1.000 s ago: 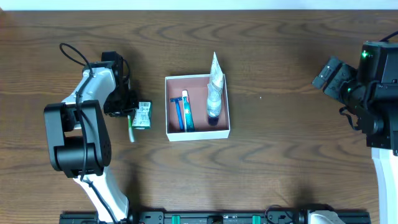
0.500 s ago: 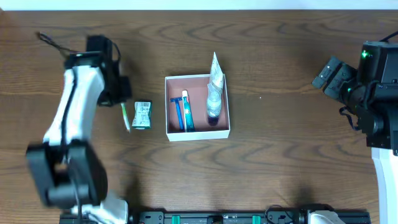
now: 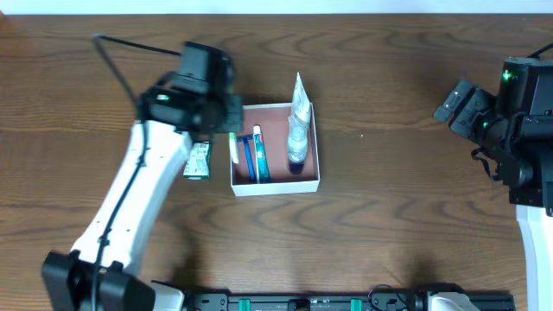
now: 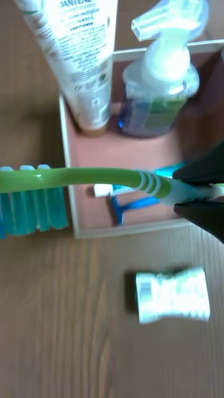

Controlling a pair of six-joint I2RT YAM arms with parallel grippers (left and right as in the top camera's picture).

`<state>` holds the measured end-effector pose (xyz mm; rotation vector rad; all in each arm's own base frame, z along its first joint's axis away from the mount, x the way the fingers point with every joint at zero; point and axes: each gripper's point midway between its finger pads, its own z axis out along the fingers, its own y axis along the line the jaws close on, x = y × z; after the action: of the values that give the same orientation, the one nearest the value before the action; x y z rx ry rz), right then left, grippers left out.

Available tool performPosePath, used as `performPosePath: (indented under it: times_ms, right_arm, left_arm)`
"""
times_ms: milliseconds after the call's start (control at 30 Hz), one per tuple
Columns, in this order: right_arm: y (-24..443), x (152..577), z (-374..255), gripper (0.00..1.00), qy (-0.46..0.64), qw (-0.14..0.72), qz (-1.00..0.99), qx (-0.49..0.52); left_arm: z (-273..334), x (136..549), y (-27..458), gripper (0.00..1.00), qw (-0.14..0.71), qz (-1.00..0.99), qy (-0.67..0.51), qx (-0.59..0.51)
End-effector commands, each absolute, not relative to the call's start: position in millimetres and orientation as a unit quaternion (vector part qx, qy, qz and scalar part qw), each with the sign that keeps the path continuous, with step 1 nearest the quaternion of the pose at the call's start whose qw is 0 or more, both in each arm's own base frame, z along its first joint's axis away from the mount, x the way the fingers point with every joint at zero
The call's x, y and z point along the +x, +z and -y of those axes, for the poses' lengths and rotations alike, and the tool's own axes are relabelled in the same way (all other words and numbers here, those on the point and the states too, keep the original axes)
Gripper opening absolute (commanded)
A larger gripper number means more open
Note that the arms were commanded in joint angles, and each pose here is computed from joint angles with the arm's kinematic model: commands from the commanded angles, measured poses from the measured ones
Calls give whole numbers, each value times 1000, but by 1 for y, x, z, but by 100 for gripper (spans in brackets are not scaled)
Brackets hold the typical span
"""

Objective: Pack container
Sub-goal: 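Lower the toothbrush into the box and release it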

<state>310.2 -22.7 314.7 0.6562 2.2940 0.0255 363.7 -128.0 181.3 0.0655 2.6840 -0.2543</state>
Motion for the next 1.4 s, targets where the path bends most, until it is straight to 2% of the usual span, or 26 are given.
performPosePath:
  times_ms: [0,333,533,600,733,833,1133,1267,1367]
  right_arm:
    - [318,310,26,99,10,373,-889,264]
    - [318,310,26,99,10,373,-890,264]
    - [318,310,26,99,10,373,-890,264]
    - [318,310,26,99,10,373,-890,264]
    - [318,310,26,99,10,373,-889,264]
    - [318,310,26,99,10,373,-890,264]
    - [318,310,26,99,10,373,-889,264]
    - [318,310,26,99,10,373,-889,264]
    - [318,310,26,99,10,373,-890,264]
  left_arm:
    - [133,360,149,8,193,-980,-43,-3]
    - [161,362,80,7,143,-990,13,18]
    - [159,355,64,8,116,-993,23,-5]
    - [159,355,64,9,116,-993,23,-5]
    - [160,357,66,25,120,-992,22,6]
    - [162,359,79,35,130,-991,20,32]
    - [154,362,188,44,222,-975,-19,23]
    - [113,356,229,49,267,-964,-4,-20]
    - [65,349,241,50,272,-959,36,-69]
